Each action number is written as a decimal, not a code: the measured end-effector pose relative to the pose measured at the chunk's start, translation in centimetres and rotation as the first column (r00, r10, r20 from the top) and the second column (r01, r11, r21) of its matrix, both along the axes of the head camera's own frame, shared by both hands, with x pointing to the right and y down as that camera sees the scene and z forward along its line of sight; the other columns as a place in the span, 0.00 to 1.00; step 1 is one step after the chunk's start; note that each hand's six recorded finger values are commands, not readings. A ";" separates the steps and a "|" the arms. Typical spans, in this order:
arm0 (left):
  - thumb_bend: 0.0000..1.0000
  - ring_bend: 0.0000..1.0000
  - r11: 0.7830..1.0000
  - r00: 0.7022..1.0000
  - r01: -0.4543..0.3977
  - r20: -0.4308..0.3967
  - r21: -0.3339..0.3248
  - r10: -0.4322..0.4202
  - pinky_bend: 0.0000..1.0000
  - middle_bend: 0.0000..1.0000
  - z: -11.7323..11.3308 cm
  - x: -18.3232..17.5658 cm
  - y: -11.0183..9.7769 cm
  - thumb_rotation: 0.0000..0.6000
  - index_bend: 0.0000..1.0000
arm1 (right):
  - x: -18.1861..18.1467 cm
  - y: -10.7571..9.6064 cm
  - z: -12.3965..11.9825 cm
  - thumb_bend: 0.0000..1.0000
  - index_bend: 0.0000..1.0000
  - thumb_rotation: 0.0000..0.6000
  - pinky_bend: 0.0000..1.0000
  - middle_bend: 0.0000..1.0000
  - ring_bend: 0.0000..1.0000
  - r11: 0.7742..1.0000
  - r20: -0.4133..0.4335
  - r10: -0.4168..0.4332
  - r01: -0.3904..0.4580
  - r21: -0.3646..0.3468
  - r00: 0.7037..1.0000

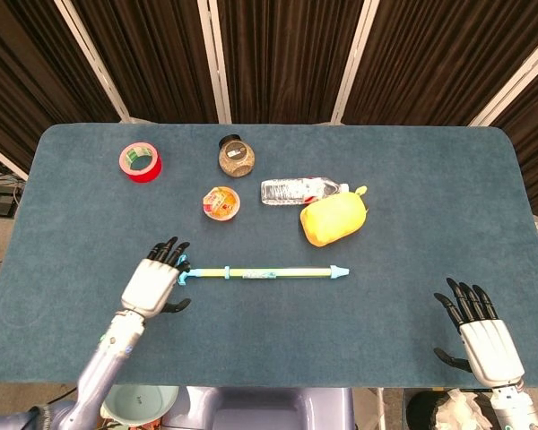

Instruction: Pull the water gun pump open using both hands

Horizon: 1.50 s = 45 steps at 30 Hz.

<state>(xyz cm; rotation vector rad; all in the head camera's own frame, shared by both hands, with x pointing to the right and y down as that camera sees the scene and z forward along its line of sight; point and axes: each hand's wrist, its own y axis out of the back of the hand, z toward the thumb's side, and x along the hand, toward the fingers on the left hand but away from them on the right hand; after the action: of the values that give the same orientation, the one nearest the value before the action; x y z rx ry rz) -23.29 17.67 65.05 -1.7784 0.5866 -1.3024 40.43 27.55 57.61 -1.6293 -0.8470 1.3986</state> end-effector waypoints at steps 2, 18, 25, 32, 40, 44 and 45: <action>0.21 0.01 1.000 1.000 -0.010 0.018 0.000 0.010 0.15 0.09 0.6 1.0 -0.2 1.00 0.39 | 0.0 0.0 0.0 0.12 0.17 1.00 0.07 0.02 0.02 1.000 0.001 0.001 -0.001 -0.001 1.000; 0.22 0.01 1.000 0.990 -0.004 0.141 0.014 0.002 0.15 0.09 4.3 4.4 -2.6 1.00 0.44 | 0.0 0.1 -0.2 0.15 0.20 1.00 0.06 0.03 0.03 1.000 0.029 0.020 -0.019 -0.007 0.999; 0.22 0.01 1.000 0.986 0.001 0.166 -0.006 0.000 0.15 0.09 5.8 5.6 -2.6 1.00 0.46 | -0.1 0.0 -0.3 0.15 0.20 1.00 0.07 0.03 0.03 1.000 0.050 0.028 -0.028 -0.011 0.998; 0.22 0.01 1.000 0.982 -0.006 0.186 -0.012 0.008 0.15 0.09 6.7 6.1 -2.2 1.00 0.47 | -0.1 -0.1 -0.4 0.15 0.21 1.00 0.07 0.03 0.03 1.000 0.059 0.028 -0.027 -0.006 0.998; 0.30 0.01 1.000 0.982 0.004 0.189 -0.018 0.000 0.15 0.10 7.2 6.1 -1.9 1.00 0.51 | -0.2 -0.1 -0.5 0.15 0.21 1.00 0.07 0.03 0.03 0.999 0.064 0.032 -0.032 -0.003 0.997; 0.32 0.01 1.000 0.981 0.001 0.192 -0.018 0.003 0.15 0.10 7.3 6.1 -1.8 1.00 0.53 | -0.2 -0.1 -0.5 0.15 0.21 1.00 0.07 0.03 0.03 0.999 0.069 0.036 -0.036 -0.004 0.997; 0.32 0.01 1.000 0.981 0.002 0.192 -0.019 0.002 0.15 0.10 7.4 6.0 -1.7 1.00 0.53 | -0.2 -0.1 -0.5 0.16 0.21 1.00 0.07 0.03 0.03 0.999 0.074 0.036 -0.036 -0.002 0.997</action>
<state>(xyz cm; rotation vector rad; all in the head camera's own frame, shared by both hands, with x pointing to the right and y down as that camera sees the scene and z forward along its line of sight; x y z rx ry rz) -17.25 15.92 72.42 -1.6436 0.4679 -1.4641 40.20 27.45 57.13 -1.6832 -0.9229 1.3706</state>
